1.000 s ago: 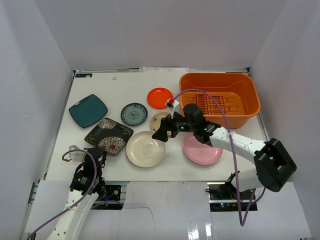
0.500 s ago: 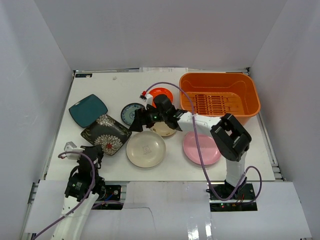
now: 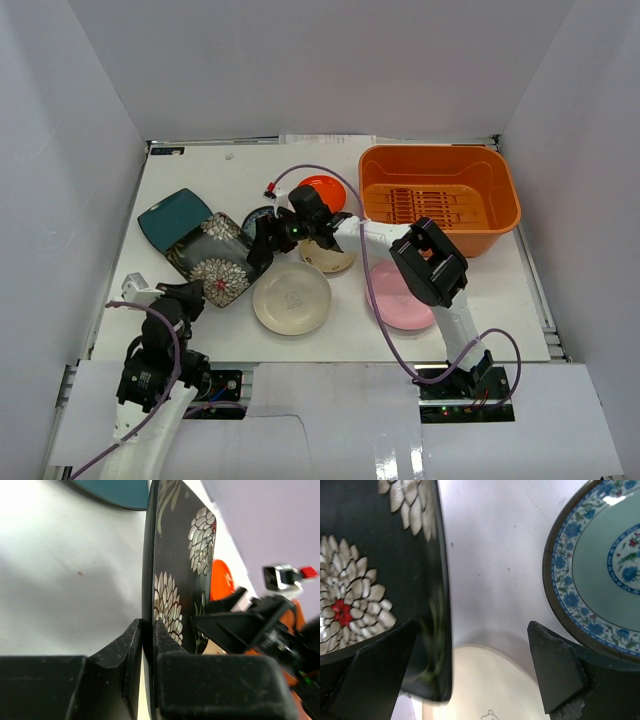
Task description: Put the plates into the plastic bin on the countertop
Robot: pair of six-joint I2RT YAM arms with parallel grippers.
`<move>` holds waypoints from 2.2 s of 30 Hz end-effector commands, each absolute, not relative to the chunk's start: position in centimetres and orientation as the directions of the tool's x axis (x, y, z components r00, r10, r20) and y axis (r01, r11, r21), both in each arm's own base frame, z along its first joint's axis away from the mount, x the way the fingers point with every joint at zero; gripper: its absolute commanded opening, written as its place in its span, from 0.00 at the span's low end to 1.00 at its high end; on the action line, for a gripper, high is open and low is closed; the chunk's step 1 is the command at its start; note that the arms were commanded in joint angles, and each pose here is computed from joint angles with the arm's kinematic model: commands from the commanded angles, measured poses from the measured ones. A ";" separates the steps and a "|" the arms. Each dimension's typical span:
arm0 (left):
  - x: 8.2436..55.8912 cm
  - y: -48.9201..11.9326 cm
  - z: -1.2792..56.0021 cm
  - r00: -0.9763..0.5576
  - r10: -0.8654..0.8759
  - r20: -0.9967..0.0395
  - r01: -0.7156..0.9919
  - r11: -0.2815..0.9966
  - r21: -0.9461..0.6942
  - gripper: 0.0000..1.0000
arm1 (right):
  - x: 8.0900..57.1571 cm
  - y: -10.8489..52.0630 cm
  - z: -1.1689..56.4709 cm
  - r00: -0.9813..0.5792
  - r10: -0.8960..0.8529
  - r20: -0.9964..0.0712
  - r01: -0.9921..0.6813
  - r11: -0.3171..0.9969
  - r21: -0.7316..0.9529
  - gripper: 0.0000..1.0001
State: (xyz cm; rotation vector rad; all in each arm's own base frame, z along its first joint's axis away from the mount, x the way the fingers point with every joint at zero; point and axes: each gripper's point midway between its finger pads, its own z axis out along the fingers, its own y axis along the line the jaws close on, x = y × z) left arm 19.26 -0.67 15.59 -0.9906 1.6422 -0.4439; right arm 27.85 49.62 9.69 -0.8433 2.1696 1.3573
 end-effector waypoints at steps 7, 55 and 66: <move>19.6 -3.6 27.3 0.004 -0.827 -0.562 -0.043 0.561 -0.827 0.00 | 27.7 50.0 16.2 -0.690 -0.169 -0.704 -0.724 0.192 0.663 0.54; 33.7 8.8 13.5 -0.218 -0.799 -0.561 -0.666 0.541 -0.513 0.85 | 43.8 -0.2 22.4 -0.461 0.420 -0.782 -0.034 0.872 0.488 0.08; 33.0 13.9 5.7 -0.254 -0.837 -0.485 -0.802 0.462 -0.378 0.85 | 44.7 -0.2 17.0 -0.552 0.375 -0.744 0.040 0.904 0.426 0.29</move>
